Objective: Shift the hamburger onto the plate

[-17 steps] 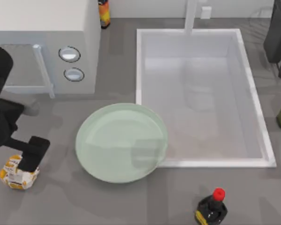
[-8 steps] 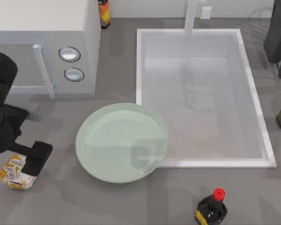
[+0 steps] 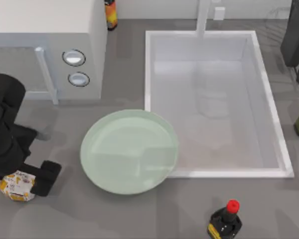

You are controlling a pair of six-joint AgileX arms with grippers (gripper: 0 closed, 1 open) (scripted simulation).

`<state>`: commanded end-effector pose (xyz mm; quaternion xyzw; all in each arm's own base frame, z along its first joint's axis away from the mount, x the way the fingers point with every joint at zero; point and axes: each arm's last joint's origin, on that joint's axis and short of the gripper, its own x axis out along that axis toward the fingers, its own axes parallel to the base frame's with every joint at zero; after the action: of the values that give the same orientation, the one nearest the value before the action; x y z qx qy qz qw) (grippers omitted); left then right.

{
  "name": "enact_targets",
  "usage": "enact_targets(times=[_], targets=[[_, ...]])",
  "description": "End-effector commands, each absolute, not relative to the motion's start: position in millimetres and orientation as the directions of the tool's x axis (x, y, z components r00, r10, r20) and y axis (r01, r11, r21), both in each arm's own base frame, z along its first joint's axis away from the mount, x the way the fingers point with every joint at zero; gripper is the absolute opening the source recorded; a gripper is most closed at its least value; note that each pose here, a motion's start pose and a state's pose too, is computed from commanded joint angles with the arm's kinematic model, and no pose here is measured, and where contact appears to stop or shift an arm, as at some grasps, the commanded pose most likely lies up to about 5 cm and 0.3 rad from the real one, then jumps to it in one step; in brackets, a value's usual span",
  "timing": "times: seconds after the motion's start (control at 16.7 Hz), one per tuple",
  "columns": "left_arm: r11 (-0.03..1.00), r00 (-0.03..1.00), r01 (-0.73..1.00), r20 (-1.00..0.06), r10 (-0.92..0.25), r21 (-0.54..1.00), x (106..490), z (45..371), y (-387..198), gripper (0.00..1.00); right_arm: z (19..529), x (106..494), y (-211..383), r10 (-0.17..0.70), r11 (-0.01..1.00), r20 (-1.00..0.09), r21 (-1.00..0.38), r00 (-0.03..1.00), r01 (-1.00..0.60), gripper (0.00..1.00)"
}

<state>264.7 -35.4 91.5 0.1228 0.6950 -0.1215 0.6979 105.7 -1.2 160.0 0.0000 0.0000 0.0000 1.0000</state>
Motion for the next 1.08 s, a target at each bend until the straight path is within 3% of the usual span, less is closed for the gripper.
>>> enact_targets(times=[0.18, 0.96, 1.08], targets=[[0.940, 0.004, 0.340, -1.000, 0.001, 0.003, 264.7, 91.5, -35.4, 1.00, 160.0, 105.7, -1.2, 0.000, 1.000, 0.000, 0.000, 1.000, 0.000, 1.00], [0.940, 0.004, 0.340, -1.000, 0.001, 0.003, 264.7, 91.5, -35.4, 0.02, 160.0, 105.7, -1.2, 0.000, 1.000, 0.000, 0.000, 1.000, 0.000, 1.00], [0.940, 0.004, 0.340, -1.000, 0.001, 0.003, 264.7, 91.5, -35.4, 0.00, 160.0, 105.7, -1.2, 0.000, 1.000, 0.000, 0.000, 1.000, 0.000, 1.00]])
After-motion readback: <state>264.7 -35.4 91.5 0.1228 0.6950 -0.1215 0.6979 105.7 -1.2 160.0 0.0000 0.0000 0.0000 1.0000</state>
